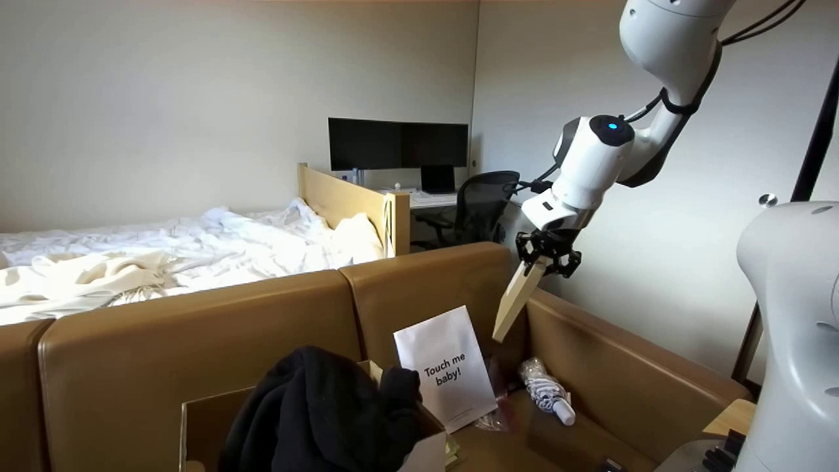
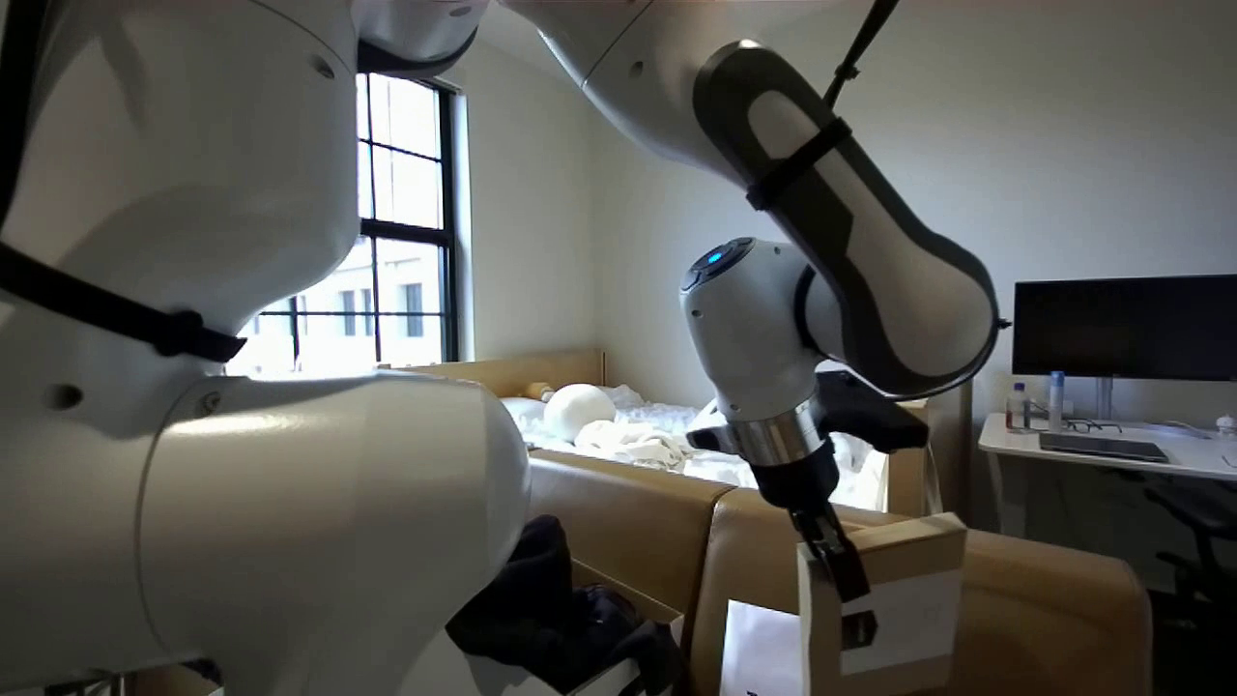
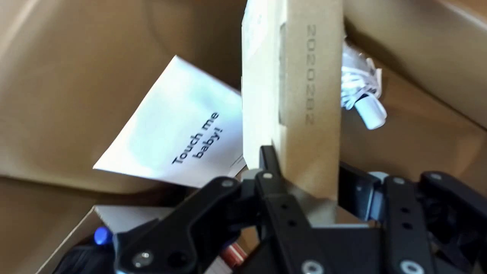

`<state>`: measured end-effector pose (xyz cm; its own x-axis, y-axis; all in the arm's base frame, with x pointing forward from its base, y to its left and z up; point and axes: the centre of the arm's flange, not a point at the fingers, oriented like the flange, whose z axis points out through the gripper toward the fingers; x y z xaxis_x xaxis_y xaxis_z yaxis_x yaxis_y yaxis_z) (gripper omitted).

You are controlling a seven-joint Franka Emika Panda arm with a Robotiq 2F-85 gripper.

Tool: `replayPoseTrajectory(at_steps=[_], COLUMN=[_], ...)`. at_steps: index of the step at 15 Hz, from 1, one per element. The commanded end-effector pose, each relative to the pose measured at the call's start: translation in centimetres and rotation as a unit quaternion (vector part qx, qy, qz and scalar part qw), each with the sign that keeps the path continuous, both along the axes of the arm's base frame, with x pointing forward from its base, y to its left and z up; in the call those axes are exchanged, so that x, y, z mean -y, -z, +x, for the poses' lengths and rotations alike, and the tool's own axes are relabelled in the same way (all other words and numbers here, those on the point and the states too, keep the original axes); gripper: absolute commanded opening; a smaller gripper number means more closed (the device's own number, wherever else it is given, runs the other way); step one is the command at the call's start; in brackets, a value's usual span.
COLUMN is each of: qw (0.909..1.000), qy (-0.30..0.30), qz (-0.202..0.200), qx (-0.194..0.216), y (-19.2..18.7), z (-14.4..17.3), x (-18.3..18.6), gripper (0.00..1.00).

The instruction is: Put the book inside the box

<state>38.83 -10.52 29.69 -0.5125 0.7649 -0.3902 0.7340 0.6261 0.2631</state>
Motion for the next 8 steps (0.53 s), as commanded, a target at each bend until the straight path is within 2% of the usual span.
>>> replayPoseTrajectory(at_steps=[1, 5, 8], qw=[0.995, 0.9796, 0.9613], qy=[-0.093, -0.186, -0.253], qz=[0.03, 0.059, 0.104], qx=[0.018, 0.05, 0.035], y=[-4.2, -5.8, -5.0], z=[-2.3, -1.5, -2.9], x=[-6.1, -13.8, -19.7], gripper=[0.07, 0.07, 0.07])
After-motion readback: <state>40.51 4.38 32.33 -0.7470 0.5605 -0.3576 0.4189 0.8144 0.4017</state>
